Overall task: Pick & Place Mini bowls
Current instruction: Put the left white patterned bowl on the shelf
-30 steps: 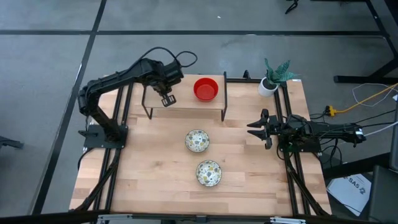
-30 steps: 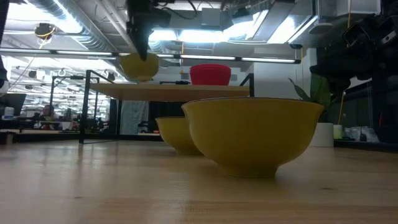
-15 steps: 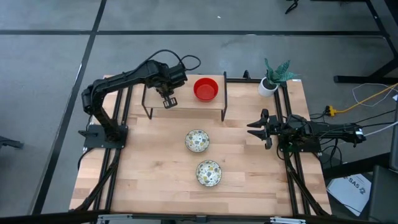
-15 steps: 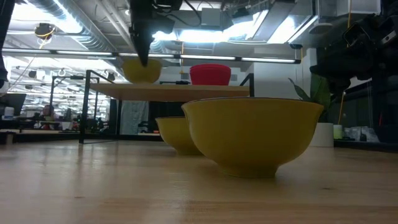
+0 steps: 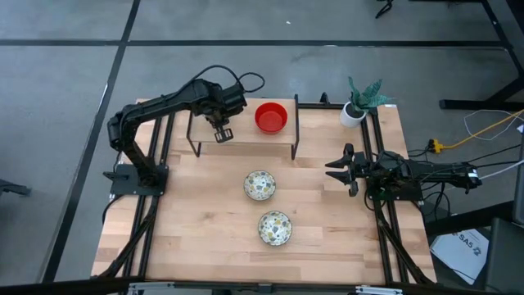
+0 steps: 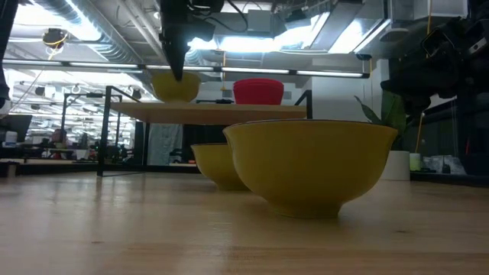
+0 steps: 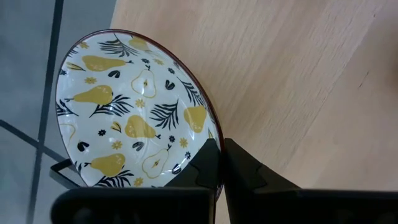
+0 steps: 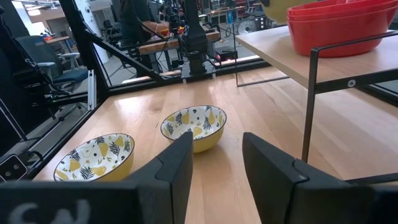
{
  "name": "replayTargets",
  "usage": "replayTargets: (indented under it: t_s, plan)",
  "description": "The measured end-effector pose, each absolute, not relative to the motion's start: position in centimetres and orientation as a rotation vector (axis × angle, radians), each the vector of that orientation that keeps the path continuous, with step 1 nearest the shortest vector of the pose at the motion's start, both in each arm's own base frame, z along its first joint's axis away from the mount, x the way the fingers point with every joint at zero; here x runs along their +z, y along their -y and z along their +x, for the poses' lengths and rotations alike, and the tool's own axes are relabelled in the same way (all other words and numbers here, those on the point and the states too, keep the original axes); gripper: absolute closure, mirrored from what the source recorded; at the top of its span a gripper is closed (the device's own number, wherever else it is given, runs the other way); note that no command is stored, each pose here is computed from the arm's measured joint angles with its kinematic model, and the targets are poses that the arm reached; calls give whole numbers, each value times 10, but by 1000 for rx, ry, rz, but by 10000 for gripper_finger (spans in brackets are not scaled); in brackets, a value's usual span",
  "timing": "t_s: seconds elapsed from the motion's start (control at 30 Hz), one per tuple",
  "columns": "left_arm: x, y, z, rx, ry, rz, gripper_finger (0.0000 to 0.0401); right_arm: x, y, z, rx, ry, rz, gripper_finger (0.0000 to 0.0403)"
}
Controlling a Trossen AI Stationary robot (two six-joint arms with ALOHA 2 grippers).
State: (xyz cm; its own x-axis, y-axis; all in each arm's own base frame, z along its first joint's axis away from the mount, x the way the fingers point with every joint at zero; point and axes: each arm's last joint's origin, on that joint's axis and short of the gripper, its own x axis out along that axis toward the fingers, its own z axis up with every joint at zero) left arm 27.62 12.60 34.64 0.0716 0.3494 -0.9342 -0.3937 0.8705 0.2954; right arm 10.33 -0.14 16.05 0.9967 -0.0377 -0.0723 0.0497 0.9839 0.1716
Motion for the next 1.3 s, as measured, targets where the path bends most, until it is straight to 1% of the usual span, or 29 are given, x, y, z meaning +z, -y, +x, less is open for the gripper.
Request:
replayTargets:
  t_s: [0.23,0.5,0.73,0.83,0.97,1.3]
  plan:
    - [347,-127,276,562,-1403,-2,398,160,1,103,-44,-69,174,263]
    - [346,-124,276,432,-1428,54,398,160,1,103,-44,-69,174,263]
    - [345,-124,274,398,-1466,79,398,160,1,103,-44,-69,174,263]
    - [344,-123,275,408,-1466,66,398,160,1,103,-44,-70,174,263]
    - [345,-120,277,473,-1454,75,398,160,1,103,-44,-69,174,263]
    - [345,-112,280,488,-1442,71,398,160,1,103,-44,-69,174,263]
